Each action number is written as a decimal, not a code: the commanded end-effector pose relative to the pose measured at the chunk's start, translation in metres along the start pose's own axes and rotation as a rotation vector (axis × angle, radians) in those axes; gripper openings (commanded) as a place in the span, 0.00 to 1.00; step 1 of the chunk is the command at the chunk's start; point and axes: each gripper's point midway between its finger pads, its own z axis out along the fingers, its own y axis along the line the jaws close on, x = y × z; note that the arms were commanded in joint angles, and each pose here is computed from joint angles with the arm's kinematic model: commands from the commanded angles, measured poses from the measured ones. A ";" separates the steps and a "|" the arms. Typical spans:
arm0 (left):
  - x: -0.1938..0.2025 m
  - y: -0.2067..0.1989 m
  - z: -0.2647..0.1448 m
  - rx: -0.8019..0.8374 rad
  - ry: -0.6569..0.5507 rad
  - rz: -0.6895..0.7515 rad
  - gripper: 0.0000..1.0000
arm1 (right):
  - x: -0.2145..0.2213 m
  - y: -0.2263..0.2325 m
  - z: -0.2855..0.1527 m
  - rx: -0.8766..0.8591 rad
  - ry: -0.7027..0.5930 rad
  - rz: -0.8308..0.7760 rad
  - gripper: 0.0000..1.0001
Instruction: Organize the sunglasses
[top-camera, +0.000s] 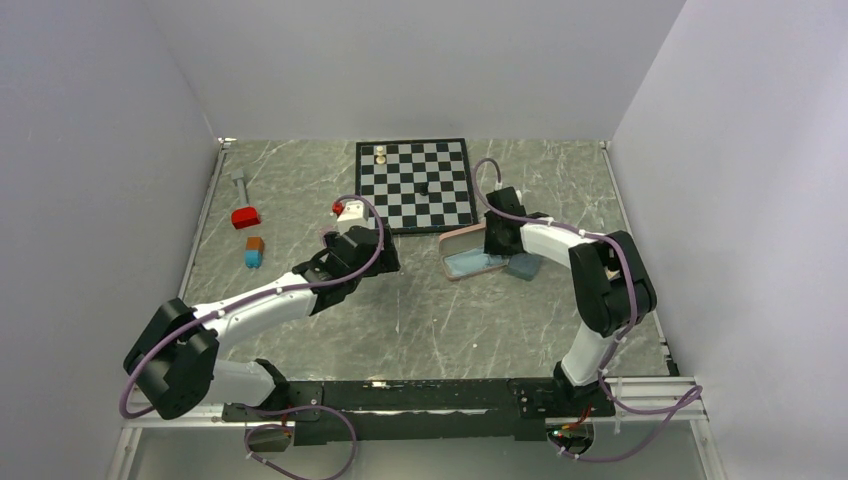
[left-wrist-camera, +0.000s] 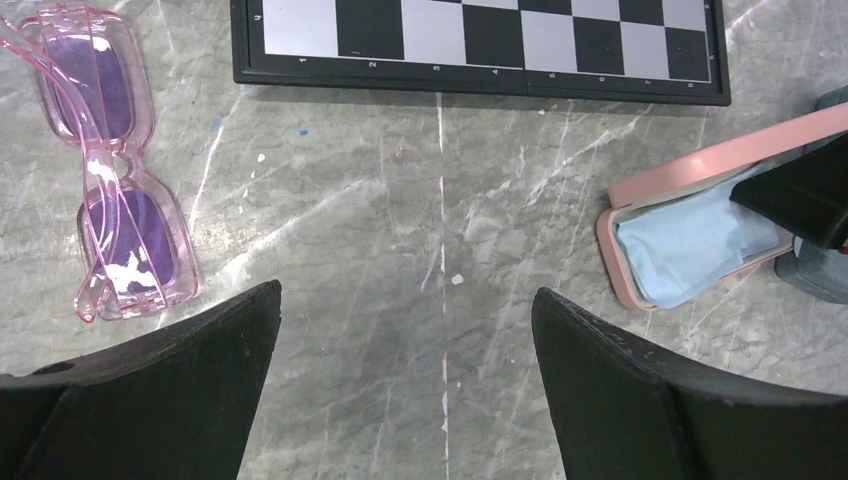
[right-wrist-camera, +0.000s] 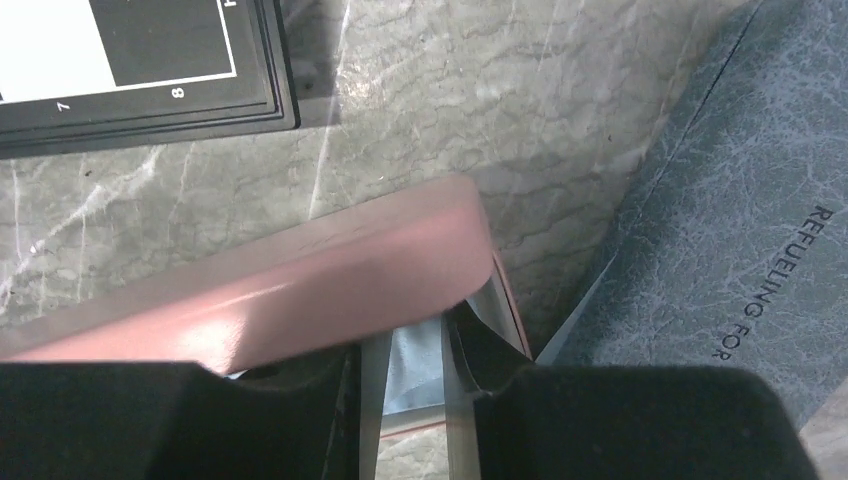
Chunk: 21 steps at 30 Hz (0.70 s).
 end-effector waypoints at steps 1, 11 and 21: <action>-0.011 -0.005 0.001 0.007 -0.010 0.004 0.99 | -0.011 -0.008 0.008 0.041 -0.037 0.019 0.28; -0.014 -0.001 0.000 -0.015 -0.019 0.010 0.99 | -0.019 -0.008 -0.001 0.009 -0.124 -0.014 0.39; -0.018 0.003 -0.003 -0.026 -0.029 0.013 0.99 | -0.053 -0.004 -0.053 -0.033 -0.256 0.006 0.50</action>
